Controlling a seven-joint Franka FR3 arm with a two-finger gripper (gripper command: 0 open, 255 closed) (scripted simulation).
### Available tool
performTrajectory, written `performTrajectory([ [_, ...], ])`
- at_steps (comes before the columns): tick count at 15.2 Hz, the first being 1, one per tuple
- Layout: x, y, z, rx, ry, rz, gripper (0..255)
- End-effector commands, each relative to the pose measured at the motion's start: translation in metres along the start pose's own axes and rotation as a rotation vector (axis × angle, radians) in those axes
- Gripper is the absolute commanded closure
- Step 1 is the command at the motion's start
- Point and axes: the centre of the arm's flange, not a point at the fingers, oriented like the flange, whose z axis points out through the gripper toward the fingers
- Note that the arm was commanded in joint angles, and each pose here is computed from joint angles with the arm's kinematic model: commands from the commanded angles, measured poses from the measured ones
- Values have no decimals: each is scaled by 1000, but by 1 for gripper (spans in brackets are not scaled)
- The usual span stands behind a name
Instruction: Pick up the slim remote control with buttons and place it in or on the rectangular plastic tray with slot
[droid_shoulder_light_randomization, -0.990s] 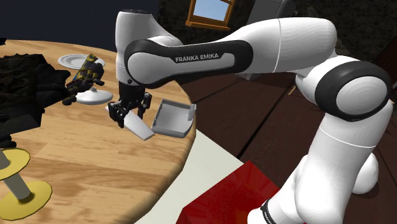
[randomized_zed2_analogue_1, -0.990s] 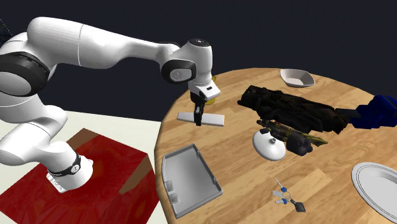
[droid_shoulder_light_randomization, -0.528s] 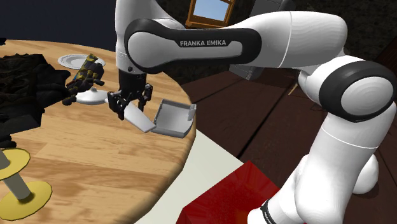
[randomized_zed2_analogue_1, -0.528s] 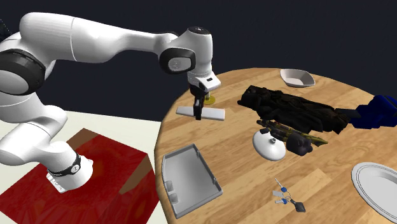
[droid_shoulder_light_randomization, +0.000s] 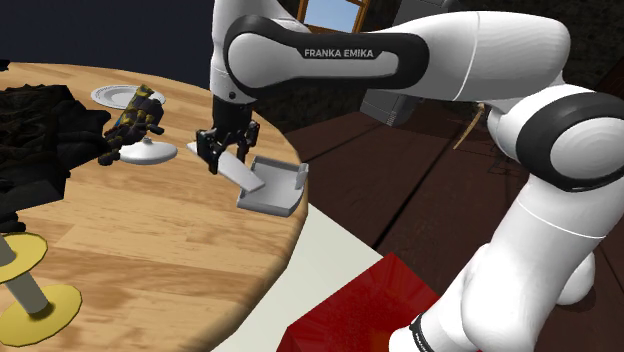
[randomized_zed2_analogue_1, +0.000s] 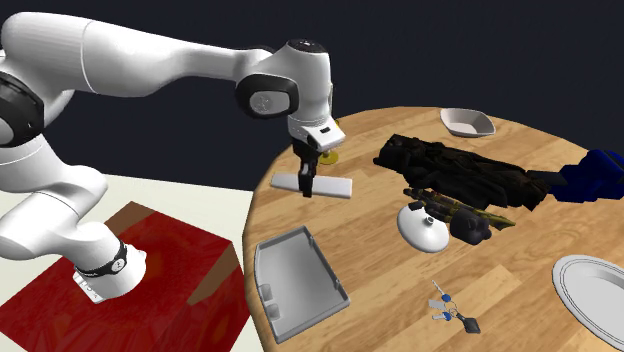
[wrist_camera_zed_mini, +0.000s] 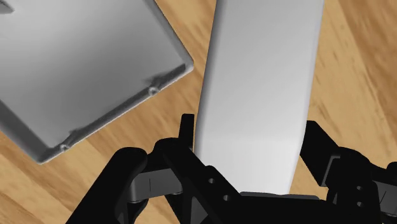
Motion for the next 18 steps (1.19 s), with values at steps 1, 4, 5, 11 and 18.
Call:
performTrajectory([
  [1, -2, 28, -2, 0, 0, -1, 255],
  [4, -5, 68, -2, 0, 0, -1, 255],
  [5, -6, 81, -3, 0, 0, -1, 255],
  [11, -12, 160, -4, 0, 0, -1, 255],
  [18, -14, 185, 22, 0, 0, -1, 255],
])
